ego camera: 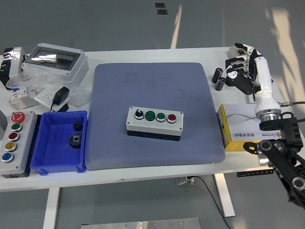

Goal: Pick up the button,place it on the desk,press the button,press the button

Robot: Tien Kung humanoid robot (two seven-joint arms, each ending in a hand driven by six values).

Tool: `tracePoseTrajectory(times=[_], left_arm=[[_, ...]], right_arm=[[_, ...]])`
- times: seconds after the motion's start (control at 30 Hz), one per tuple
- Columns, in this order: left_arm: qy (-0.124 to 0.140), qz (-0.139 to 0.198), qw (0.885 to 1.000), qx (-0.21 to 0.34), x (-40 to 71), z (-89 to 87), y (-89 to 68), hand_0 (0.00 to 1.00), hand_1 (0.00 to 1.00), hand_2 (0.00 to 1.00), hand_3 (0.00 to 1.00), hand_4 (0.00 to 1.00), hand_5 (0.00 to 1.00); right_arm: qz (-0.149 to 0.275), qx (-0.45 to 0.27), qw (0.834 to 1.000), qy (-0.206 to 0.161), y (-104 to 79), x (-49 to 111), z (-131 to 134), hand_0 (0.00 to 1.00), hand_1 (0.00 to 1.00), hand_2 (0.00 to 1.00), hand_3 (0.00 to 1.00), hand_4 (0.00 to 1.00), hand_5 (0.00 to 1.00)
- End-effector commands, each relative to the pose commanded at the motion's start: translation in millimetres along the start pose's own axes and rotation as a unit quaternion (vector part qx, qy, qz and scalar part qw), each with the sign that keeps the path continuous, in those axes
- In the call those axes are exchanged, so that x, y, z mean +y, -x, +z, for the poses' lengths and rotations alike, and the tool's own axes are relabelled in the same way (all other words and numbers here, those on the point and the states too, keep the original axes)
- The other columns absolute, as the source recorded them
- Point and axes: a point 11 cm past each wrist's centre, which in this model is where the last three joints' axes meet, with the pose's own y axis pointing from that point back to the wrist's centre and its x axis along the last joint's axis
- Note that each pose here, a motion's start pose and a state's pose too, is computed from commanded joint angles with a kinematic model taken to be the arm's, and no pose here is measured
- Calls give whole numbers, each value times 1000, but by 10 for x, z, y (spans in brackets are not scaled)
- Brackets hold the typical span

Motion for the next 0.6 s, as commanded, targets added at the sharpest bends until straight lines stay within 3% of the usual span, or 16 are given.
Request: tracePoseTrajectory(times=[0.6], left_arm=[[2,-1,1000,5,6,31,17,622,574,537,602,575,168]], right_arm=[[11,-2,1000,-20,-75,-59,-108,706,749,743,768,685,291]])
